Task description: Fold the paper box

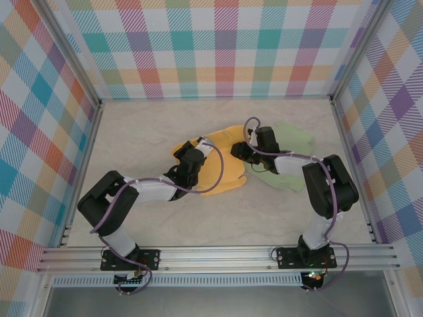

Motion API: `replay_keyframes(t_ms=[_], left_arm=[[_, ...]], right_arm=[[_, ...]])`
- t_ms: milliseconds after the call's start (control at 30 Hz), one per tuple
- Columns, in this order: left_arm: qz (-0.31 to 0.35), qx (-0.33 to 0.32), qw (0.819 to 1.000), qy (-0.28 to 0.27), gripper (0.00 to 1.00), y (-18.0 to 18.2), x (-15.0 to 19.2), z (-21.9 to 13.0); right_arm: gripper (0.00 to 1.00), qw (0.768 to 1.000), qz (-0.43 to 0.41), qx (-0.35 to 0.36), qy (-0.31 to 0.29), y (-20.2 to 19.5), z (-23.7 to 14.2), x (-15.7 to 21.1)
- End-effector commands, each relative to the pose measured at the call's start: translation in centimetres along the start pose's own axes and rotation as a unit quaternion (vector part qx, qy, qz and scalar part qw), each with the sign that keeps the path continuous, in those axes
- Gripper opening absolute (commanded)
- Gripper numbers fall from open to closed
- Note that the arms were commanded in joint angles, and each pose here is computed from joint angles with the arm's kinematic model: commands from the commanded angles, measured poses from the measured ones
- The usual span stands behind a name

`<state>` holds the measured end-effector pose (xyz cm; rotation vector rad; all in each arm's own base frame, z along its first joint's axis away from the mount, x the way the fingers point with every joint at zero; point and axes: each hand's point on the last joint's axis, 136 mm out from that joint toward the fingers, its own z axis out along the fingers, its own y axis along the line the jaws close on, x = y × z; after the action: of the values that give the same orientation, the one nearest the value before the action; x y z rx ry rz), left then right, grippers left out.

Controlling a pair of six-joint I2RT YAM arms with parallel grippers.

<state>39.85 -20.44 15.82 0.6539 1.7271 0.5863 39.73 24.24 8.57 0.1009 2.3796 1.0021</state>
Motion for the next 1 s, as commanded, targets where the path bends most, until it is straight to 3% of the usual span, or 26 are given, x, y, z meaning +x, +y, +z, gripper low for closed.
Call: replay_keyframes(t_ms=[0,333,600,967], left_arm=[[-0.014,0.002,1.000,-0.007,0.00,-0.2,-1.2,-0.1],[-0.014,0.002,1.000,-0.003,0.00,-0.5,-1.1,0.1],[-0.025,0.014,1.000,-0.012,0.00,-1.1,-1.5,0.1],[0.023,0.020,0.999,-0.013,0.00,-1.8,-0.4,-0.4]], right_arm=[[0.36,0.999,-0.022,-0.019,-0.041,1.8,-0.9,-1.6],[0.35,0.997,-0.029,-0.031,-0.066,2.6,-0.8,-1.7],[0.33,0.998,-0.027,-0.033,-0.043,3.0,1.2,-0.6],[0.33,1.000,-0.008,-0.020,-0.012,1.1,3.0,1.1]])
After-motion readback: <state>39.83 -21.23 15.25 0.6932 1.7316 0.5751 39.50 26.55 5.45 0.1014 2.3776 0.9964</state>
